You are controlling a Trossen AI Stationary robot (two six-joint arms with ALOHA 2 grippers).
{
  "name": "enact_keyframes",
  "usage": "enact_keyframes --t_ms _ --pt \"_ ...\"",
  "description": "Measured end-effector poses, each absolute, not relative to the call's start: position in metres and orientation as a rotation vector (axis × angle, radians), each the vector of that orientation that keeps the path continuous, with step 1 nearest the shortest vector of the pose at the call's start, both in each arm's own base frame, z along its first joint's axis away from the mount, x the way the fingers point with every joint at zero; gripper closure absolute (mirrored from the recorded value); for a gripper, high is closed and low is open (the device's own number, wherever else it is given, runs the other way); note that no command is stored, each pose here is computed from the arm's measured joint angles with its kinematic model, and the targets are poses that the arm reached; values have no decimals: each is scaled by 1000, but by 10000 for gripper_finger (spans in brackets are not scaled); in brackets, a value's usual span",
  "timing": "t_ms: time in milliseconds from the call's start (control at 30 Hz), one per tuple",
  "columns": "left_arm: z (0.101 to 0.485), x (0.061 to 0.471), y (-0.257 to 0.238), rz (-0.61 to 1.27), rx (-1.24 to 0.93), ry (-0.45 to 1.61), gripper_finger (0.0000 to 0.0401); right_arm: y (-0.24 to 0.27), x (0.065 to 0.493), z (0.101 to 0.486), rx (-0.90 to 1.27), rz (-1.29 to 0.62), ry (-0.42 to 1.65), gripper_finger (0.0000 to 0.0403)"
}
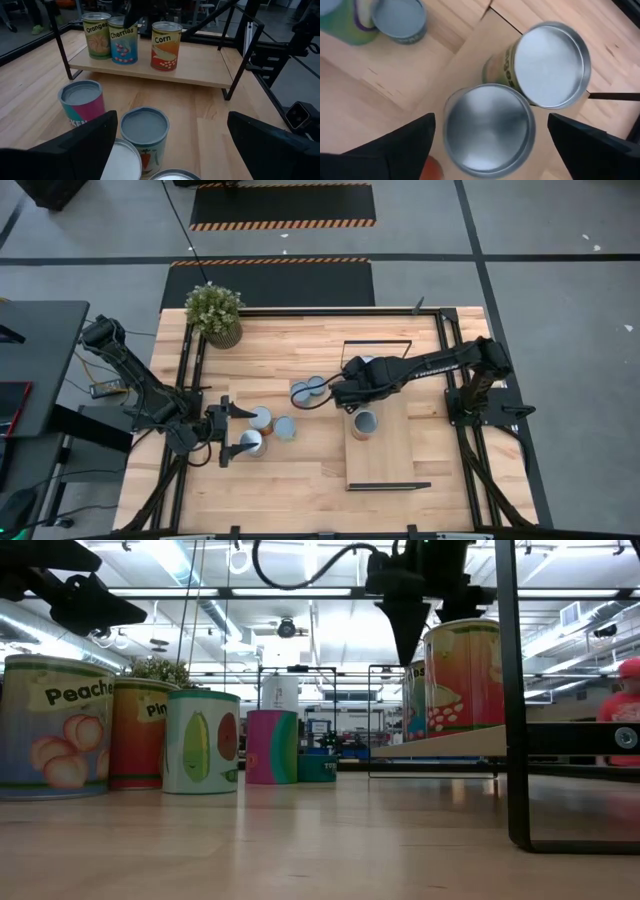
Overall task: Pick and place cans onto a shelf
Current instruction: Adjust the cans on the shelf
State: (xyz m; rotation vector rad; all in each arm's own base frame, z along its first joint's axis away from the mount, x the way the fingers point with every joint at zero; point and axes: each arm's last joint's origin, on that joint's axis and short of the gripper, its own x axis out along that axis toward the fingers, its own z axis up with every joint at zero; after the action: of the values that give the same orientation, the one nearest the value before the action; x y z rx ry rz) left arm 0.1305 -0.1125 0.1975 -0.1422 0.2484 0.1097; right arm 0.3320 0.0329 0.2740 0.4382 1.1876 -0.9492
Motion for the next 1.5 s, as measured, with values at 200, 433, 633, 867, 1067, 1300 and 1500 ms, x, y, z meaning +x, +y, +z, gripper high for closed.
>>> enact_keyframes --t_ms 200,433,633,867,1067,1300,1500 --pt "197 130 -112 110 -141 249 16 29 330 268 435 -965 1209 4" --pt "197 130 -112 110 -141 250 16 27 326 267 415 -982 1246 3" --pt "197 130 -112 110 -141 250 16 25 320 268 361 -1026 1290 4" --pt "197 130 -112 110 -141 250 16 24 314 269 309 -1045 1347 4" --pt "197 130 -112 110 -141 250 16 23 309 271 260 -1076 1363 3" --pt "197 130 -112 110 -141 250 16 20 310 272 207 -1038 1389 5" --pt "197 130 -112 110 -141 250 16 39 310 278 30 -886 1411 5"
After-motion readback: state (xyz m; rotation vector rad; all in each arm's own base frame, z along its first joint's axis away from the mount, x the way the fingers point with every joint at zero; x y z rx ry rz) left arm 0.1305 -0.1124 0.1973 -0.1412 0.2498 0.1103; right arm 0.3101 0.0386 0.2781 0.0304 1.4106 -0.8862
